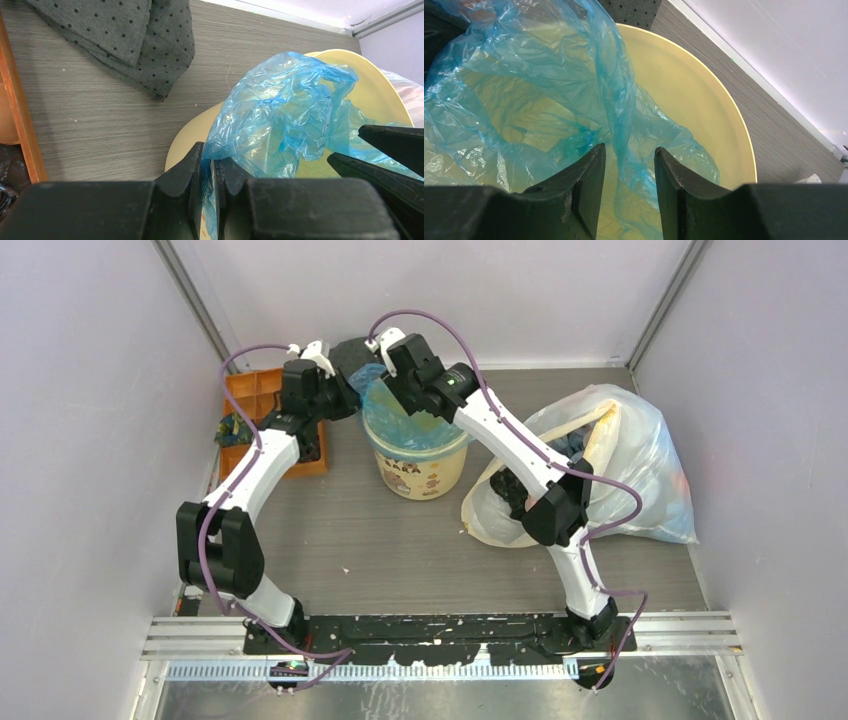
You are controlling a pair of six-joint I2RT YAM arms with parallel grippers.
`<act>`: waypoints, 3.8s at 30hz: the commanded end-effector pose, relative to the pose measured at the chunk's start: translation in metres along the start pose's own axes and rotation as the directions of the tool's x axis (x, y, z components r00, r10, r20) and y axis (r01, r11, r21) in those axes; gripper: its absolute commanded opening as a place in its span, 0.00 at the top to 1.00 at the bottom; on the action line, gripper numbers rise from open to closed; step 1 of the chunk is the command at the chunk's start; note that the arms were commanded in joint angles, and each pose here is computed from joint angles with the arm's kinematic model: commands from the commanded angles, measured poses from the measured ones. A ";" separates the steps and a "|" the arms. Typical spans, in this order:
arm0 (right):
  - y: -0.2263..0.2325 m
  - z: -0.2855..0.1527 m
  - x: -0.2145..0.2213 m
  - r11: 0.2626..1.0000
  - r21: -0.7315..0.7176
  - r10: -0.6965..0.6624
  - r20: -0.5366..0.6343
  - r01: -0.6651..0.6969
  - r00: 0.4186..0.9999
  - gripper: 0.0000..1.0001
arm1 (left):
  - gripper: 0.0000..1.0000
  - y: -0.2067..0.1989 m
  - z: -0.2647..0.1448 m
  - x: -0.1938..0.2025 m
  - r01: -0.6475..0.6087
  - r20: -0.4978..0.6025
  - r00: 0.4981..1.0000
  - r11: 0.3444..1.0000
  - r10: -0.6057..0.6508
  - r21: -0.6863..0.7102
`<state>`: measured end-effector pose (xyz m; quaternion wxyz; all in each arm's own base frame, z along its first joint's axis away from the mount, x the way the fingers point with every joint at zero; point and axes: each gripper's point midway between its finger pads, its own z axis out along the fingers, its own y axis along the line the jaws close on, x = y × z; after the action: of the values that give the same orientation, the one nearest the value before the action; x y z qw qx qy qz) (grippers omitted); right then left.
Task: Put the trash bags into the trash bin
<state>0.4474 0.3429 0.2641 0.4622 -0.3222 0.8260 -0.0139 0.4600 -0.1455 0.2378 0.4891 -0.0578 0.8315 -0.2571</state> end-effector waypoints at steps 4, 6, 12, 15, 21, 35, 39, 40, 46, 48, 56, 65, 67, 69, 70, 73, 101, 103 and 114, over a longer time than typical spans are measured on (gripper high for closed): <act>-0.005 -0.003 -0.009 0.999 0.027 0.026 0.024 -0.027 0.999 0.63 | 0.86 -0.009 -0.001 -0.020 -0.025 0.050 0.998 0.999 0.024 0.022; -0.006 -0.001 -0.007 0.999 0.026 0.026 0.016 -0.027 1.000 0.66 | 0.86 -0.009 -0.001 -0.020 -0.023 0.049 0.999 1.000 0.022 0.020; -0.007 -0.003 -0.010 0.996 -0.023 0.084 0.030 -0.083 0.996 0.72 | 0.86 -0.008 0.000 -0.020 -0.026 0.049 0.998 0.999 0.025 0.020; -0.003 -0.005 -0.013 0.993 -0.061 0.108 0.037 -0.106 0.993 0.76 | 0.86 -0.007 0.000 -0.020 -0.028 0.048 0.998 0.999 0.027 0.015; -0.004 -0.004 -0.013 0.989 -0.071 0.135 0.036 -0.132 0.990 0.89 | 0.86 -0.006 0.000 -0.020 -0.027 0.050 0.998 1.000 0.027 0.014; -0.060 -0.026 -0.048 0.964 0.116 0.215 0.189 -0.239 0.958 0.99 | 0.86 -0.007 0.001 -0.018 -0.029 0.044 0.999 0.999 0.028 0.027; -0.081 -0.031 -0.057 0.944 0.173 0.237 0.244 -0.283 0.940 0.99 | 0.87 -0.008 0.002 -0.016 -0.026 0.038 0.999 0.999 0.025 0.037; -0.087 -0.033 -0.059 0.937 0.185 0.243 0.260 -0.295 0.935 0.99 | 0.87 -0.008 0.002 -0.015 -0.024 0.037 0.999 0.999 0.023 0.036; -0.121 -0.031 -0.067 0.900 0.229 0.286 0.333 -0.372 0.899 0.99 | 0.87 -0.009 0.004 -0.012 -0.021 0.027 0.999 0.999 0.020 0.050; -0.125 -0.028 -0.069 0.897 0.227 0.289 0.349 -0.380 0.891 0.99 | 0.87 -0.010 0.005 -0.012 -0.022 0.027 0.999 0.998 0.020 0.053; -0.135 -0.003 -0.064 0.912 0.188 0.287 0.340 -0.364 0.895 0.99 | 0.87 -0.010 0.012 -0.009 -0.019 0.012 1.000 0.998 0.018 0.063; -0.145 0.024 -0.035 0.913 0.147 0.334 0.266 -0.381 0.904 0.99 | 0.87 -0.015 0.018 -0.008 -0.007 -0.006 1.000 0.996 0.008 0.092; -0.147 0.032 -0.024 0.910 0.141 0.348 0.245 -0.389 0.905 0.99 | 0.87 -0.015 0.019 -0.007 -0.002 -0.011 1.000 0.996 0.003 0.093; -0.148 0.038 -0.017 0.904 0.121 0.375 0.231 -0.409 0.898 0.99 | 0.87 -0.013 0.021 -0.005 0.004 -0.017 1.000 0.996 -0.003 0.090; -0.148 0.040 -0.014 0.901 0.116 0.385 0.227 -0.417 0.895 0.99 | 0.87 -0.014 0.021 -0.005 0.007 -0.019 1.000 0.996 -0.005 0.092; -0.144 0.048 -0.004 0.899 0.090 0.405 0.204 -0.429 0.891 0.99 | 0.87 -0.013 0.023 -0.003 0.011 -0.023 1.000 0.996 -0.009 0.093; -0.159 -0.014 -0.003 0.706 0.034 0.699 0.121 -0.707 0.704 0.34 | 0.87 -0.006 0.029 0.006 0.022 -0.049 0.999 0.997 -0.019 0.068; -0.159 -0.025 -0.009 0.693 0.009 0.714 0.128 -0.720 0.689 0.30 | 0.87 -0.006 0.029 0.005 0.023 -0.048 0.999 0.997 -0.020 0.071; -0.145 -0.093 -0.002 0.706 -0.003 0.705 0.097 -0.709 0.702 0.30 | 0.87 -0.008 0.029 0.005 0.029 -0.048 0.999 0.997 -0.025 0.076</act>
<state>0.4940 0.2124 0.3123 0.4433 0.0322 0.8831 0.1500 0.4738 -0.1621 0.1999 0.4433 -0.0482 0.8490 -0.2833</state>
